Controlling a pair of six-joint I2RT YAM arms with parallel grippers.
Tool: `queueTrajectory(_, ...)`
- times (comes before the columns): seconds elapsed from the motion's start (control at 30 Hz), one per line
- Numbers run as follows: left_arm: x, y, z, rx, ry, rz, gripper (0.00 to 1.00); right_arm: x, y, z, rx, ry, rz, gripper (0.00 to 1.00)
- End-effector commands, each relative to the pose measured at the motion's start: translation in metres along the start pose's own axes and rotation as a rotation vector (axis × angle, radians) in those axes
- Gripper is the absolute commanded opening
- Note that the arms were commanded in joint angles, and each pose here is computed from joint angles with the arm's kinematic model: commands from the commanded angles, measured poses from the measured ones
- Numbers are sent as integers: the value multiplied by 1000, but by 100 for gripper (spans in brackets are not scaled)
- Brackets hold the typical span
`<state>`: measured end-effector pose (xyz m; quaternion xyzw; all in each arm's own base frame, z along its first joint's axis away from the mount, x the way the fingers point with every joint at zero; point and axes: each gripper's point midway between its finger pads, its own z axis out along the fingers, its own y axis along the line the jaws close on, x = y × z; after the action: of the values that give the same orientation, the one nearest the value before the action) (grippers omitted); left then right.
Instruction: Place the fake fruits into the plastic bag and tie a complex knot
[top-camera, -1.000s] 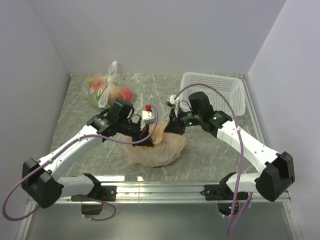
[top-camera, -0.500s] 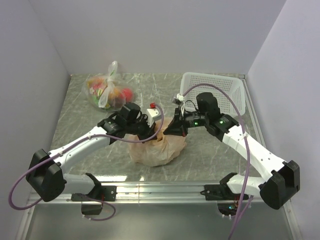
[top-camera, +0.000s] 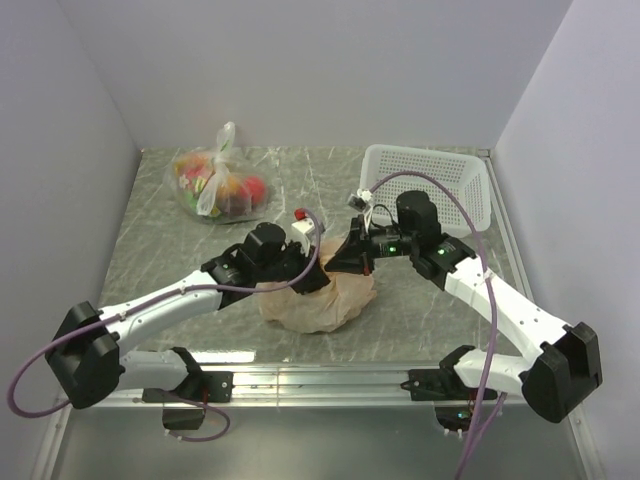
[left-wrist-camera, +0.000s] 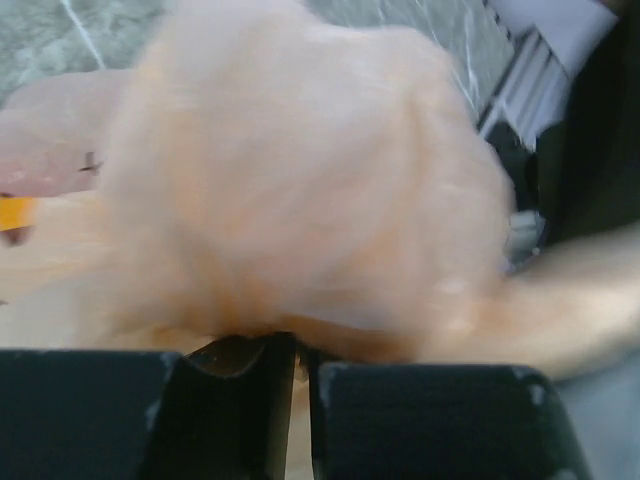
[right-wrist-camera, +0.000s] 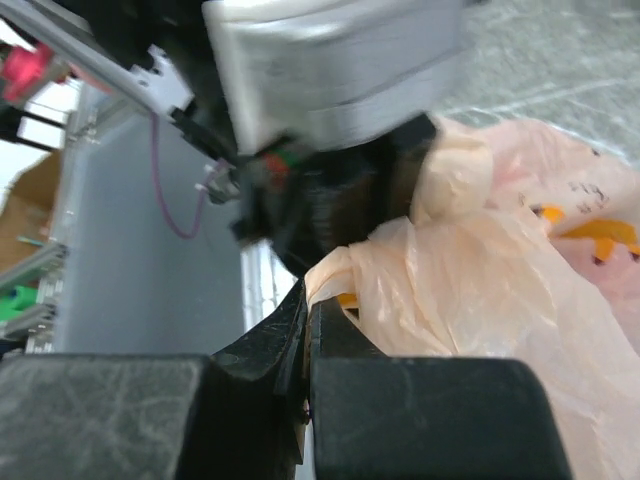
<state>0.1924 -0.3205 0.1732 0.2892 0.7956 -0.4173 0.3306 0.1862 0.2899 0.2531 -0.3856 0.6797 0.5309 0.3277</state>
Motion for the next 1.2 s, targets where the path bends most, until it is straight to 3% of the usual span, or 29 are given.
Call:
queueTrajectory(0.0, -24, 8, 13, -56, -116, -158, 14, -28, 36, -10, -118, -98, -67, 0)
queueTrajectory(0.27, -49, 5, 14, -17, -305, -262, 17, -3, 47, -14, -167, -43, -93, 2)
queueTrajectory(0.33, -51, 6, 15, -15, -317, -260, 17, 1, 46, -18, -165, -5, -103, 18)
queueTrajectory(0.37, -48, 9, 17, -29, -308, -266, 16, 3, 41, -21, -152, 13, -102, 41)
queueTrajectory(0.4, -48, 9, 18, -28, -302, -267, 16, 5, 37, -26, -140, 27, -77, 53)
queueTrajectory(0.47, -47, 9, 19, -22, -303, -262, 15, -15, 26, -48, -118, -34, -65, 67)
queueTrajectory(0.67, -44, 7, 20, -9, -291, -266, 12, -68, -1, -86, 64, -197, -46, 67)
queueTrajectory(0.77, -41, 6, 21, -6, -283, -271, 12, -56, -44, -85, 231, -194, -43, 60)
queueTrajectory(0.93, -42, 4, 22, -8, -277, -278, 12, -15, -105, -69, 318, -104, 75, 59)
queueTrajectory(1.03, -42, 3, 22, -6, -273, -282, 12, 8, -114, -55, 270, -47, 128, 65)
queueTrajectory(1.17, -44, 2, 24, 5, -280, -288, 11, 36, -98, -43, 153, 11, 184, 87)
